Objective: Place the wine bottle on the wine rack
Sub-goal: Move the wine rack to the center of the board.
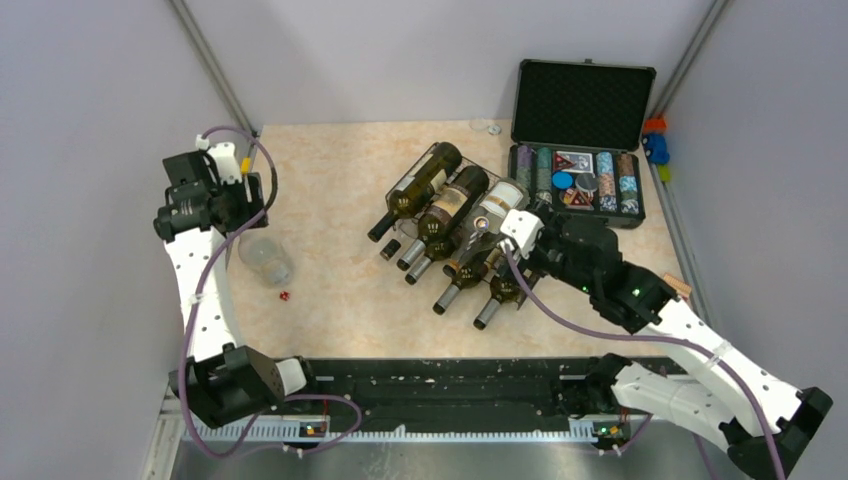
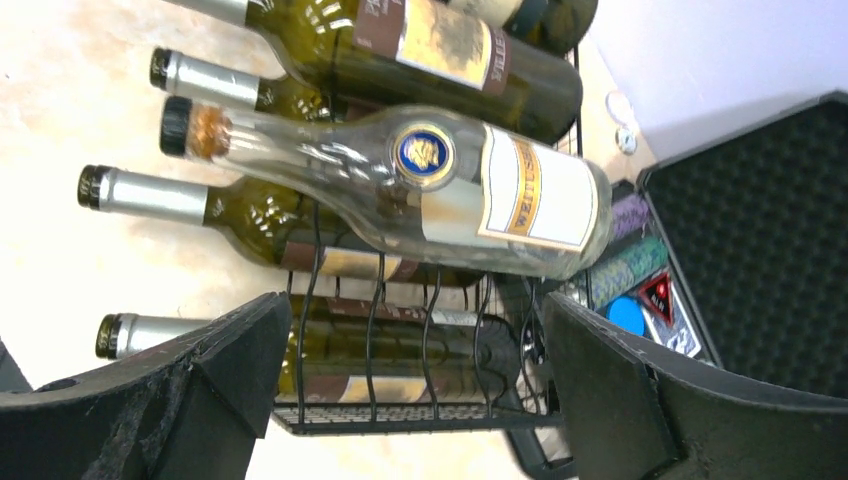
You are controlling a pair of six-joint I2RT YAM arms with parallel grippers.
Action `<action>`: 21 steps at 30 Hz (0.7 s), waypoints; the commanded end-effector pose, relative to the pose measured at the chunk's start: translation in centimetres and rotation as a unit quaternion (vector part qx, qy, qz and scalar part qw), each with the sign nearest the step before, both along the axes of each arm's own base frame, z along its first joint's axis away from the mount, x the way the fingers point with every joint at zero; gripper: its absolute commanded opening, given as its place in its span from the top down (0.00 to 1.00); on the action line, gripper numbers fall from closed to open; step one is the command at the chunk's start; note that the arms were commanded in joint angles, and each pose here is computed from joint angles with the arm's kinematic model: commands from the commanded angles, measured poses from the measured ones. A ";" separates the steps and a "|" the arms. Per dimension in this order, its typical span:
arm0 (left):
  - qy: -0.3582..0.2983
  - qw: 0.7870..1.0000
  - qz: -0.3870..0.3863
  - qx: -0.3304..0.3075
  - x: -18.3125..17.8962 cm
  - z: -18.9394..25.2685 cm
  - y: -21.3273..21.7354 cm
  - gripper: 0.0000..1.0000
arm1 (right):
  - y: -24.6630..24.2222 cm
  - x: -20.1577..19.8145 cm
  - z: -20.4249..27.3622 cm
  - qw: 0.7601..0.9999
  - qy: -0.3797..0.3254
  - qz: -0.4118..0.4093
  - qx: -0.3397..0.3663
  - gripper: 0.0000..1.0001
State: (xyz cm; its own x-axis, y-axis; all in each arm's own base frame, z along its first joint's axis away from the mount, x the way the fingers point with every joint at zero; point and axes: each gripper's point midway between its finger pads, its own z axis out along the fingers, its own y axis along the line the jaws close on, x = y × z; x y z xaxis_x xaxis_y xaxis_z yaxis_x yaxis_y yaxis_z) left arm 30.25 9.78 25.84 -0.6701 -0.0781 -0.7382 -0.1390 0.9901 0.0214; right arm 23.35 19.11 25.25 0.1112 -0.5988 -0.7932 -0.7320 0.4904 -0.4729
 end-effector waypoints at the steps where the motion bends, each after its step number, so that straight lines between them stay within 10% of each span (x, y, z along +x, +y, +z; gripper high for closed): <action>1: 0.010 1.000 -0.012 -0.022 0.1 -1.2 -0.6 0.29 | -1.2 -0.1 -0.4 0.999 0.024 -0.025 0.031 0.01; 21: 0.042 0.998 -0.039 0.014 -0.9 -3.7 0.0 0.61 | -8.8 1.9 -3.8 0.972 0.167 -0.164 0.039 0.05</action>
State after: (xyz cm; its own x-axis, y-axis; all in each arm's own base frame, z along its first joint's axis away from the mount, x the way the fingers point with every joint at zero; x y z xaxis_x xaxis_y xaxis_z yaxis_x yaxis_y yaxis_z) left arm 29.87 10.30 22.01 -0.7368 -0.0414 -0.6749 -0.1028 0.9934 0.0512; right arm 25.26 10.38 19.96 -0.3231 -0.5359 -0.7800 -0.6356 0.7335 -0.2406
